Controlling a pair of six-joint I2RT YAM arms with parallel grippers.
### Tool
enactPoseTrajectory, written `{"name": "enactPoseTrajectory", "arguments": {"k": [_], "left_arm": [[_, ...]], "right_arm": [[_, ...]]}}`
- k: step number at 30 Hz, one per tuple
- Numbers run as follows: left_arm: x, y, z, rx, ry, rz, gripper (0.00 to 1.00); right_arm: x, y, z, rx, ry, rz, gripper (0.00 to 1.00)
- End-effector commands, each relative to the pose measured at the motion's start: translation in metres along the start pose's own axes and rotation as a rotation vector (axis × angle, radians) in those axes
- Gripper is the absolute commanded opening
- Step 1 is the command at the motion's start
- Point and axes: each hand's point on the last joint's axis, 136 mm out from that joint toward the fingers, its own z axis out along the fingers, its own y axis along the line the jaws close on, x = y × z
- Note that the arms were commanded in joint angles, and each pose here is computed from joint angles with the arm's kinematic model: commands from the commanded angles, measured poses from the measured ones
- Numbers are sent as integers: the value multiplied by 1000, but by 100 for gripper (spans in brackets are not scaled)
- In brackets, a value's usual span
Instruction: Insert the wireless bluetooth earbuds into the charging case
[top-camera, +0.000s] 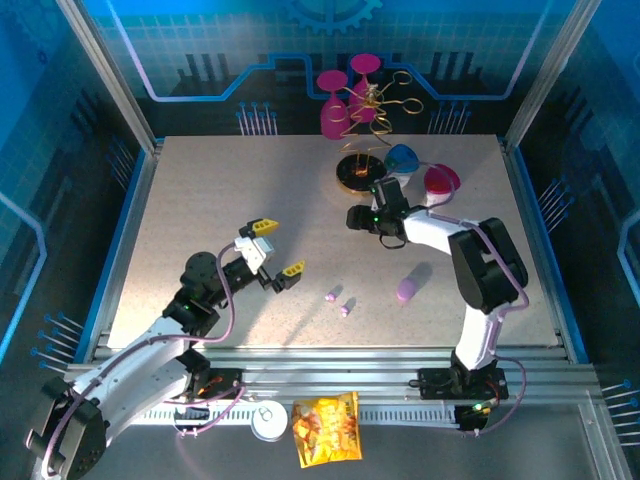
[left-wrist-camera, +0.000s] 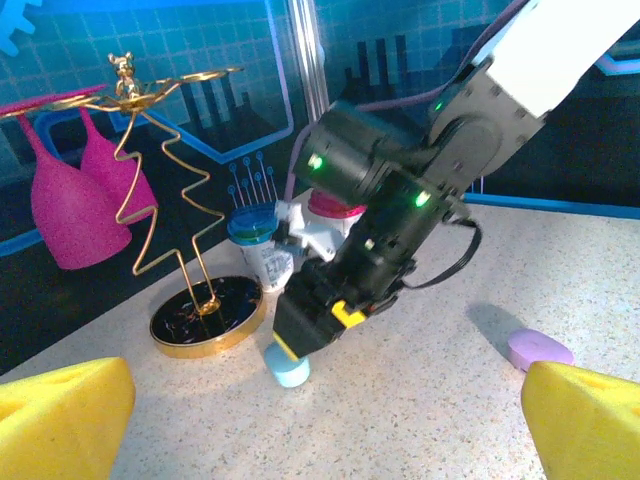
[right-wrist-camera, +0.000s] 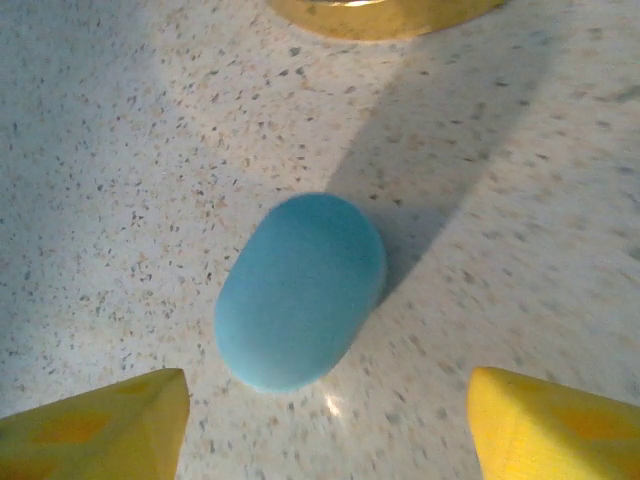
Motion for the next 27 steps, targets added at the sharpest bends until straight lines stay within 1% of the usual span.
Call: {"name": "enactPoseTrajectory", "arguments": {"k": [1, 5, 7, 10, 12, 16, 20, 25, 27], "left_arm": [[4, 0, 4, 0, 4, -18, 99], [9, -5, 11, 44, 4, -28, 99], [10, -10, 16, 80, 7, -37, 99], [14, -12, 22, 102, 17, -30, 99], [17, -12, 24, 100, 14, -28, 99], [19, -12, 32, 110, 7, -37, 99], [19, -12, 42, 126, -12, -39, 99], [22, -11, 52, 146, 1, -29, 99], [25, -11, 56, 154, 3, -32, 99]], "right_arm": [[-10, -13, -36, 71, -72, -42, 82], [2, -38, -68, 178, -100, -57, 92], [13, -55, -85, 248, -94, -54, 94], [36, -78, -108, 330, -86, -39, 95], [50, -92, -124, 372, -86, -3, 93], [78, -98, -140, 358, -61, 47, 86], [105, -98, -135, 339, 1, 75, 80], [129, -100, -126, 375, 65, 80, 76], [136, -100, -122, 381, 81, 96, 71]]}}
